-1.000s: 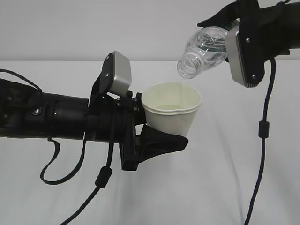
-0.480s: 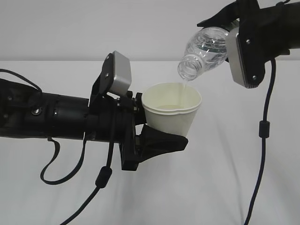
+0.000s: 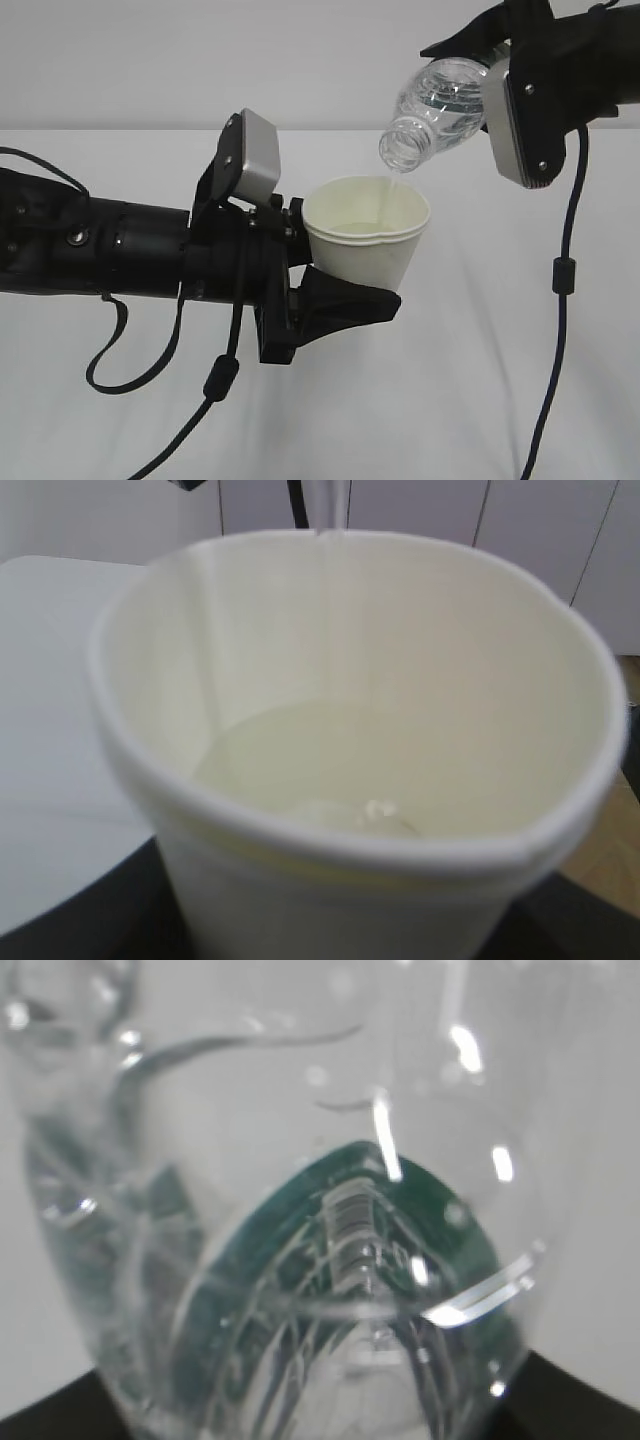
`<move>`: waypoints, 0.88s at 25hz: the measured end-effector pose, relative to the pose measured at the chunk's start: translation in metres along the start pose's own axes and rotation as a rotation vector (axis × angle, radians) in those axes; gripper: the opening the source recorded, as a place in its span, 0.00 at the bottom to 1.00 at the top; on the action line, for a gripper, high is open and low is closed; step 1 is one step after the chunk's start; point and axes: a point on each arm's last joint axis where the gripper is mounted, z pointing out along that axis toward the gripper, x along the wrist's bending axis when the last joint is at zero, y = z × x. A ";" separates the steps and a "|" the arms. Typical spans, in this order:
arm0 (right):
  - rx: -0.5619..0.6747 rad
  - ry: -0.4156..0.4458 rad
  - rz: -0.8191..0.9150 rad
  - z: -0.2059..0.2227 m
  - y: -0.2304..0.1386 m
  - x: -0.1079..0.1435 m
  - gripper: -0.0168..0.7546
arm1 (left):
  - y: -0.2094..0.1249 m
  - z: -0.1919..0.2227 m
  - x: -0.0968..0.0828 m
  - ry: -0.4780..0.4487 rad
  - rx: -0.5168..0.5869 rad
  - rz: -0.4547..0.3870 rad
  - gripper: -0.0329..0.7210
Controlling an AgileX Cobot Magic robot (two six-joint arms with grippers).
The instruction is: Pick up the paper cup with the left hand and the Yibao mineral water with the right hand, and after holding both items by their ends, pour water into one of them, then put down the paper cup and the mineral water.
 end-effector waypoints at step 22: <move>-0.002 0.000 -0.002 0.000 0.000 0.000 0.56 | 0.001 0.000 -0.001 -0.011 -0.007 0.002 0.65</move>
